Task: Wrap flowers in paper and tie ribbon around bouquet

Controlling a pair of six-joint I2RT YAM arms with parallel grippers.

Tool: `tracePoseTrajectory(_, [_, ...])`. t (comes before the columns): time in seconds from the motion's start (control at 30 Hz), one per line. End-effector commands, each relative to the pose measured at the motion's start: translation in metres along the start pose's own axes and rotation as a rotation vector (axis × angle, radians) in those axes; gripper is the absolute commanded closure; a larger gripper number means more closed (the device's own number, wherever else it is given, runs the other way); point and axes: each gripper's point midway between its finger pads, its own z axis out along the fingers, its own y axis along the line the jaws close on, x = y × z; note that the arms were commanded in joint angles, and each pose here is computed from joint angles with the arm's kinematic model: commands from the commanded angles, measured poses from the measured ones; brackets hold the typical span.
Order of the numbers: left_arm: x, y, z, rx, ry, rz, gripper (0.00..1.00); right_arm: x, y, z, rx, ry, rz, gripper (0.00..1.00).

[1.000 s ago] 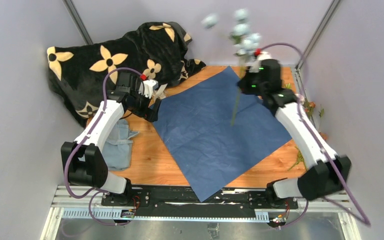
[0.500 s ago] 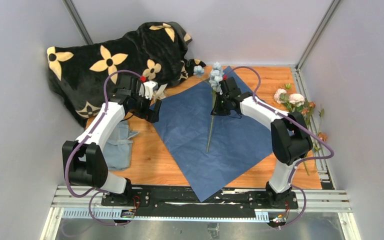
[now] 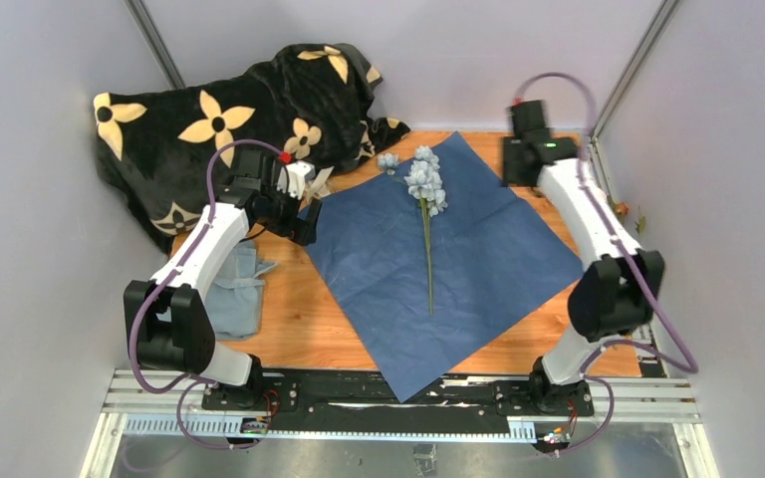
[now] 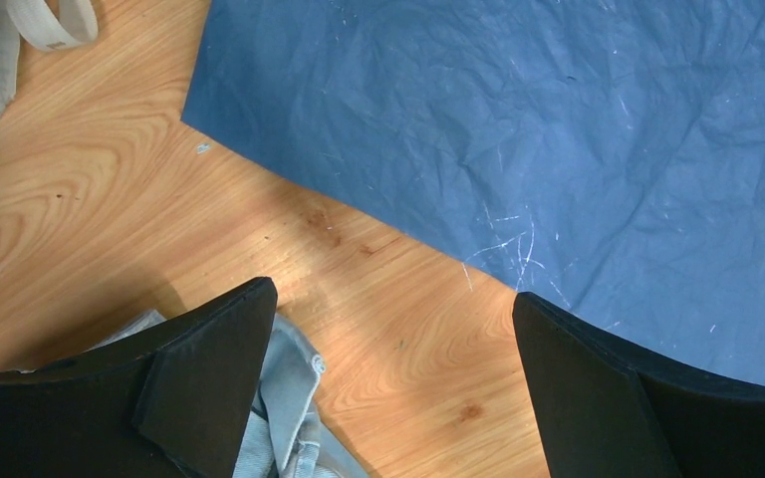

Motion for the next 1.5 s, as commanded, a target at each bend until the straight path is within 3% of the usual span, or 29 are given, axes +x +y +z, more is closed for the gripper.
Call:
tracePoseTrajectory(0.0, [-0.005, 0.0, -0.002, 0.01, -0.006, 0.006, 0.0, 0.089, -0.165, -0.002, 0.402, 0.302, 0.059, 0.38])
tracePoseTrajectory(0.1, [-0.001, 0.0, 0.001, 0.019, 0.011, 0.001, 0.0, 0.123, -0.203, 0.01, 0.409, 0.391, 0.192, 0.27])
tracePoseTrajectory(0.23, [0.006, 0.002, 0.002, 0.011, 0.049, 0.007, 0.0, 0.146, -0.221, 0.032, 0.427, 0.446, 0.236, 0.26])
tracePoseTrajectory(0.47, [0.005, 0.01, -0.005, -0.044, 0.053, 0.005, 0.0, 0.17, -0.225, 0.081, 0.327, 0.497, 0.32, 0.39])
tracePoseTrajectory(0.73, [0.012, 0.017, -0.008, -0.093, 0.072, 0.001, 0.0, 0.192, -0.235, 0.111, 0.335, 0.552, 0.315, 0.49])
tracePoseTrajectory(0.83, [0.013, 0.017, -0.008, -0.098, 0.073, 0.003, 0.0, 0.195, -0.234, 0.122, 0.318, 0.562, 0.302, 0.61])
tracePoseTrajectory(0.93, [0.013, 0.017, -0.009, -0.095, 0.071, 0.004, 0.0, 0.196, -0.235, 0.125, 0.311, 0.57, 0.283, 0.86])
tracePoseTrajectory(1.0, [0.013, 0.016, -0.008, -0.095, 0.069, 0.007, 0.0, 0.187, -0.235, 0.123, 0.29, 0.551, 0.251, 1.0])
tracePoseTrajectory(1.17, [0.012, 0.014, -0.007, -0.083, 0.059, 0.003, 0.0, 0.126, -0.25, 0.084, 0.372, 0.417, 0.152, 1.0])
tracePoseTrajectory(1.33, [0.011, 0.014, -0.008, -0.082, 0.048, 0.005, 0.0, 0.05, -0.241, 0.022, 0.397, 0.192, 0.088, 1.0])
tracePoseTrajectory(1.4, [0.009, 0.013, -0.009, -0.081, 0.041, 0.008, 0.0, 0.023, -0.224, -0.004, 0.345, 0.079, 0.065, 1.0])
tracePoseTrajectory(1.47, [0.009, 0.013, -0.01, -0.081, 0.037, 0.01, 0.0, -0.004, -0.194, -0.027, 0.177, -0.075, 0.064, 1.0])
